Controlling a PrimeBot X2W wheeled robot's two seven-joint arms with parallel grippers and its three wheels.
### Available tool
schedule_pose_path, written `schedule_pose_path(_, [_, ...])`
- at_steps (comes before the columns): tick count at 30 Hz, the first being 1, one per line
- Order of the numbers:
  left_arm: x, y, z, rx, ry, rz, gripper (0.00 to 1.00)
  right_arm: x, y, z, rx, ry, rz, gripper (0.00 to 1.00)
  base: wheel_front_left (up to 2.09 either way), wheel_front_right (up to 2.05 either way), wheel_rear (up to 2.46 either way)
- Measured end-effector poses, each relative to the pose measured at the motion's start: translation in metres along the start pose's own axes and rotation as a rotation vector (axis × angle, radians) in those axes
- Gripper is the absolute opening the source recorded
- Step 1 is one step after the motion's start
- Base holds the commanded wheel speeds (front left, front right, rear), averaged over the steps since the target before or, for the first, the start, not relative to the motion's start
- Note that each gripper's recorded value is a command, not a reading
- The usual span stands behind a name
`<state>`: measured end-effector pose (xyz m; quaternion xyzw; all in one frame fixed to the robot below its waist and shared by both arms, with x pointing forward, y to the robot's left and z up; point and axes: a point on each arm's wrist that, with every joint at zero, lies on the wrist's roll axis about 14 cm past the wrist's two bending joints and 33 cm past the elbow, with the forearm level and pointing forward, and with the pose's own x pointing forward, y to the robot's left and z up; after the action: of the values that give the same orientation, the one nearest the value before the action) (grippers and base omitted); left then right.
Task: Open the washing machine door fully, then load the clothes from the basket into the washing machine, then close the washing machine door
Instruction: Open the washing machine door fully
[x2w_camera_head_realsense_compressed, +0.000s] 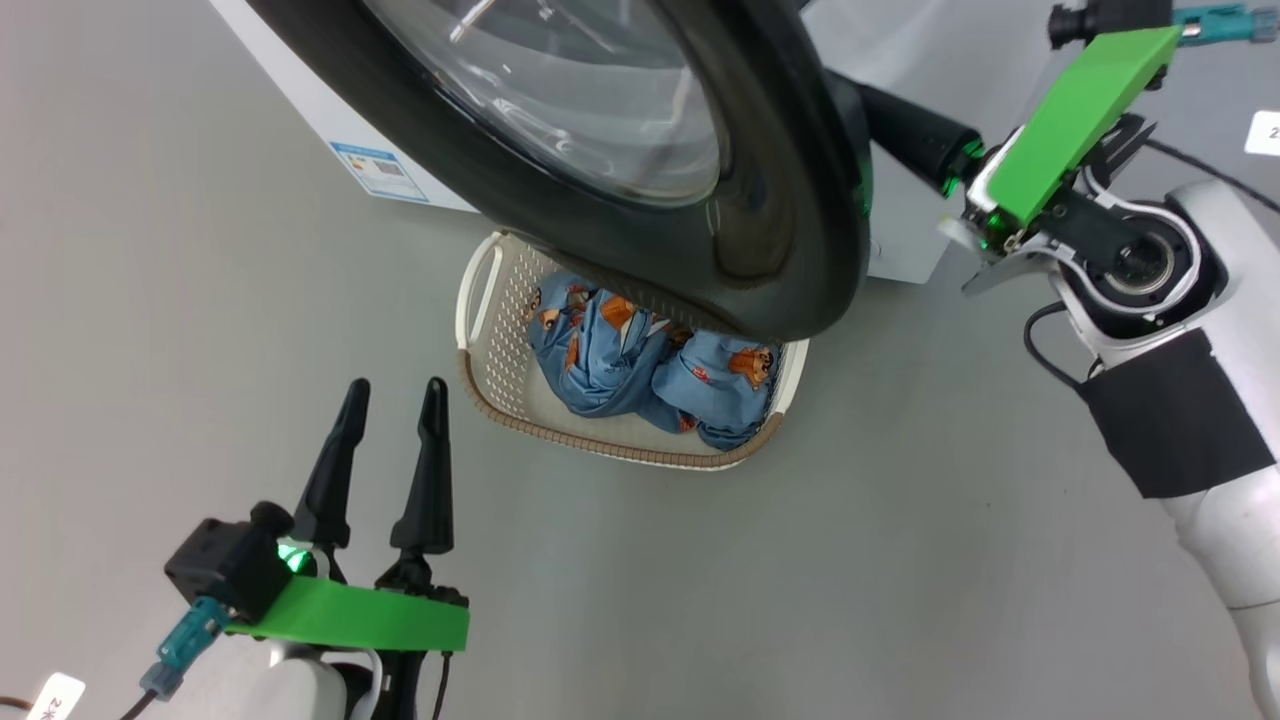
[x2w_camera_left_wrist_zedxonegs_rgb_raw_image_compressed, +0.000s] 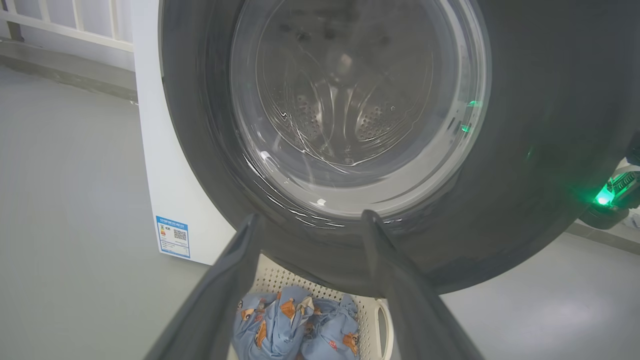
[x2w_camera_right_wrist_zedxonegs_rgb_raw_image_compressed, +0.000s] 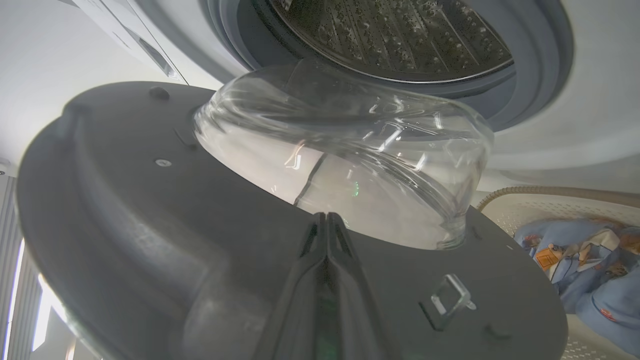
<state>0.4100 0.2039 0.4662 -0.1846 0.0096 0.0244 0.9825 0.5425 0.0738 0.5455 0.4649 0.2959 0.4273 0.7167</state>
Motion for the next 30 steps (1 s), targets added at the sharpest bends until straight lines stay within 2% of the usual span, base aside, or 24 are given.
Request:
schedule_pose_path(20, [-0.027,0.012,0.012,0.087,-0.013,0.023,1.0,0.0,0.027,-0.063,0.024,0.154,0.047,0.0,0.0,0.0,0.0])
schedule_pose_path(30, [-0.044,0.027,0.016,0.121,-0.016,0.072,1.0,0.005,0.036,-0.099,0.056,0.241,0.075,0.0,0.0,0.0,0.0])
